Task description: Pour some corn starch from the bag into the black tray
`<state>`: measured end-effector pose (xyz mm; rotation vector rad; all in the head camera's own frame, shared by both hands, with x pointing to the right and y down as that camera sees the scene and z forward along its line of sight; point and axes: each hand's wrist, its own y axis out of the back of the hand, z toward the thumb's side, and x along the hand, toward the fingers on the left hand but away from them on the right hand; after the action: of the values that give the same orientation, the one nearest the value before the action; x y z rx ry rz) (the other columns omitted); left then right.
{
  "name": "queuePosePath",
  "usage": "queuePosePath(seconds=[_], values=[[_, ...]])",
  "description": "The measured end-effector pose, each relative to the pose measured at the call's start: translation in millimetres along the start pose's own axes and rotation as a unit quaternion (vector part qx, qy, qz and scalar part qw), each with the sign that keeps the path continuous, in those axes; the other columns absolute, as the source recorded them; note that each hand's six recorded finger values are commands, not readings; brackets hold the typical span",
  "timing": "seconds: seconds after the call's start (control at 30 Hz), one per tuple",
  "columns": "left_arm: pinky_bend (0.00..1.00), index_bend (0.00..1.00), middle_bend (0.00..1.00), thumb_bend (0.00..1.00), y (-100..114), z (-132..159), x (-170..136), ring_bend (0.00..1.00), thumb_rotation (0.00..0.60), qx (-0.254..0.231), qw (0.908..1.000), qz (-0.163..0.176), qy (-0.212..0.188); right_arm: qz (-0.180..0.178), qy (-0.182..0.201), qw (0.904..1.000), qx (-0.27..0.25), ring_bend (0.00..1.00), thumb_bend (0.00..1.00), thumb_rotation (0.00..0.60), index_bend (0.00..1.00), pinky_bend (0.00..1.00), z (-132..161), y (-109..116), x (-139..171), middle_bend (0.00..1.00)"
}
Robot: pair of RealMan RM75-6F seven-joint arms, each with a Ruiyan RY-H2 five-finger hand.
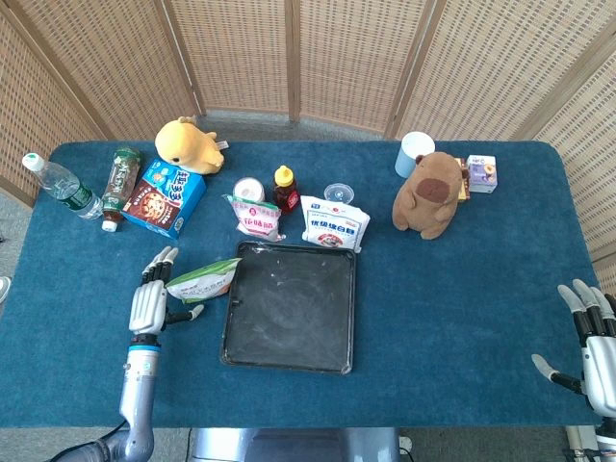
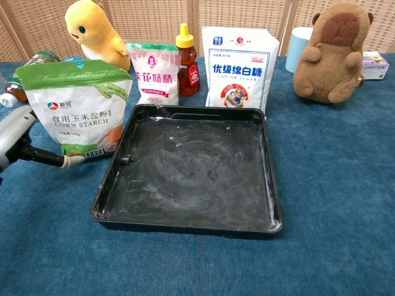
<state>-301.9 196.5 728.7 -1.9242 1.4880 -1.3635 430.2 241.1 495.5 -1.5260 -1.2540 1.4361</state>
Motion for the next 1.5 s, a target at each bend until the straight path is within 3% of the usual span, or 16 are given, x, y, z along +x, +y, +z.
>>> queuePosePath(seconds=[0.23,0.47,0.67,0.8,1.1,1.5], values=[[0.12,0.00,0.00,0.10,-16.6,10.1,9.2,0.01,0.600,-0.004,0.9999,-0.011,-0.006,-0.003,-0.003,1.0000,-0.008,0.00,0.06,0.600,0.08,0.00,-2.7,3.7,-1.0,0.00],[0.18,0.03,0.11,0.19,-17.4,21.2,12.9,0.15,0.600,0.001,0.9997,0.014,-0.018,-0.002,-0.008,0.9999,-0.013,0.00,0.06,0.600,0.08,0.00,-6.1,5.7,-2.2,0.00],[0.21,0.17,0.19,0.27,-19.7,19.5,16.5,0.19,0.600,0.015,0.9998,0.014,-0.008,0.002,-0.009,0.9999,-0.014,0.00,0.06,0.600,0.08,0.00,-6.6,4.6,-2.3,0.00],[0.32,0.27,0.27,0.32,-20.7,17.5,18.3,0.27,0.600,0.015,0.9998,0.016,-0.001,0.003,-0.011,0.9998,-0.016,0.00,0.06,0.600,0.08,0.00,-7.1,4.1,-2.7,0.00],[0.46,0.45,0.42,0.33,-13.7,16.0,22.7,0.41,0.600,0.000,0.9996,0.028,-0.003,0.005,-0.011,0.9998,-0.016,0.00,0.06,0.600,0.08,0.00,-7.7,3.3,-3.3,0.00],[0.48,0.47,0.45,0.33,8.9,14.7,19.4,0.44,0.600,0.003,0.9985,0.040,-0.038,0.005,-0.011,0.9998,-0.017,0.00,0.06,0.600,0.08,0.00,-7.6,3.5,-3.0,0.00]])
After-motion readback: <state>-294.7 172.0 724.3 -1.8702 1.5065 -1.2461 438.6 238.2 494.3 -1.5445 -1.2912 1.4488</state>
